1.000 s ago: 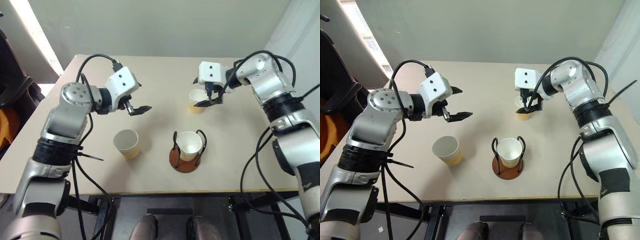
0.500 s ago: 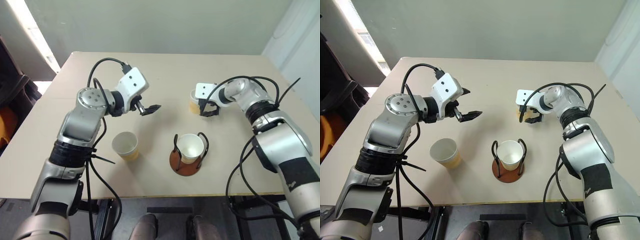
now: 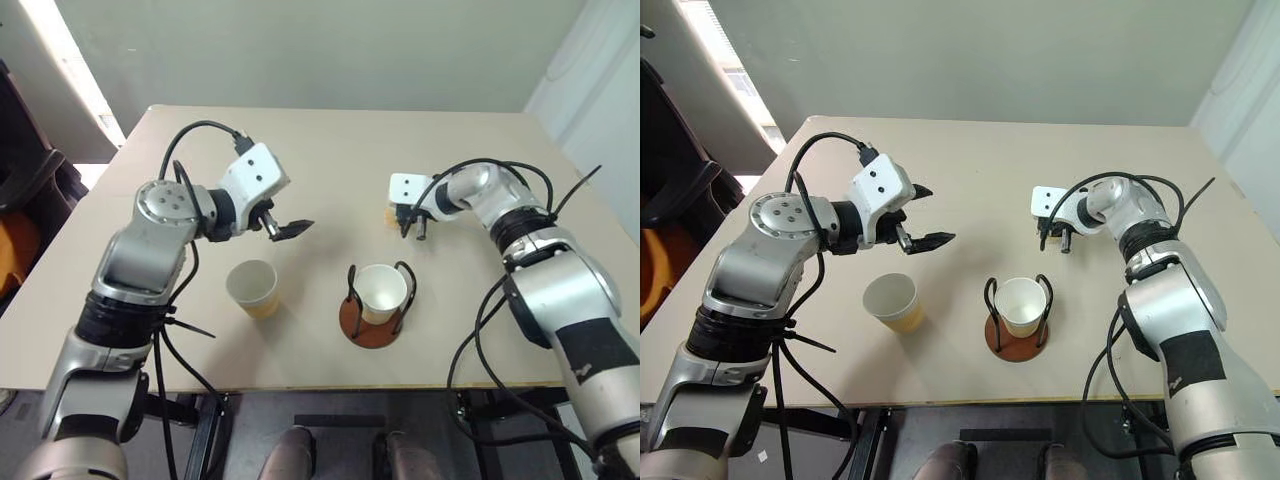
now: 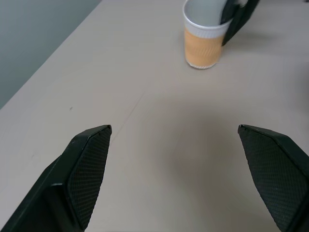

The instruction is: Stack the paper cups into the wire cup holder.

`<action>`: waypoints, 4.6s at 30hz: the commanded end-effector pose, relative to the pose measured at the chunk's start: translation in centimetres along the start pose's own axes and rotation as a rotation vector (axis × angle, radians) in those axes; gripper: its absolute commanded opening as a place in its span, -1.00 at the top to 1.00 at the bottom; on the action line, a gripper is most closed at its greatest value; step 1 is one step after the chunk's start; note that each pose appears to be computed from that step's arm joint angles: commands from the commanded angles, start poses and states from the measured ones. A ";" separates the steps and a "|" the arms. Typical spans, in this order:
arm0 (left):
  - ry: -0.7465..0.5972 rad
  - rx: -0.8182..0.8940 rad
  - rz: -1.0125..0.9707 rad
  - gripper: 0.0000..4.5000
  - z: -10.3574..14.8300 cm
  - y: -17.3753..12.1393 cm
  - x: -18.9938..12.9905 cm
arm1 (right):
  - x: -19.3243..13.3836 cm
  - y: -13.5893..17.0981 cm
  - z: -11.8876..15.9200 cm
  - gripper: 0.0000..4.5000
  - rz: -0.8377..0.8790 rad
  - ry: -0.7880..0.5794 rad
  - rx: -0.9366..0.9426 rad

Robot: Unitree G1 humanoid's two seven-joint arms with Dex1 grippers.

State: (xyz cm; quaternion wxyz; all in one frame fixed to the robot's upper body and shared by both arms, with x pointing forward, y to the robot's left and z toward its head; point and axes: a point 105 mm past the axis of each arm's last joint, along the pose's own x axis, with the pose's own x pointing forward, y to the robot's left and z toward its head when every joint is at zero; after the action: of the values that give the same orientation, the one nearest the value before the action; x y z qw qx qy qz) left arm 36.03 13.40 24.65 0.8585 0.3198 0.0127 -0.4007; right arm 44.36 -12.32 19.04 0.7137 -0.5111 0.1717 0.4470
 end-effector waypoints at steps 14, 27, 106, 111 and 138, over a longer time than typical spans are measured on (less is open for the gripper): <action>-0.143 0.067 -0.401 -1.00 3.0 -2.3 -6.4 | -16.5 5.8 9.9 0.98 0.361 -0.449 -0.368; -0.138 0.066 -0.515 -1.00 2.8 -4.0 -6.8 | -14.2 8.6 10.7 0.98 0.456 -0.420 -0.502; -0.098 0.082 -0.589 -1.00 2.2 -6.2 -6.4 | -10.6 10.6 11.9 -0.99 0.520 -0.432 -0.750; -0.086 0.085 -0.565 -1.00 2.0 -5.6 -6.7 | -10.8 9.5 11.9 -0.99 0.469 -0.416 -0.757; 0.405 0.321 -0.741 -1.00 -6.5 0.6 -3.1 | -11.8 6.8 12.9 -0.99 0.091 -0.747 -0.016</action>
State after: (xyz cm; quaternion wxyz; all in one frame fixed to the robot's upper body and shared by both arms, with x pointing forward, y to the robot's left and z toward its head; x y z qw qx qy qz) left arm 35.96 19.25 19.62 0.5954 0.4755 0.2340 -0.6039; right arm 30.58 -5.48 27.53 0.7021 -0.3070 -0.0576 0.6399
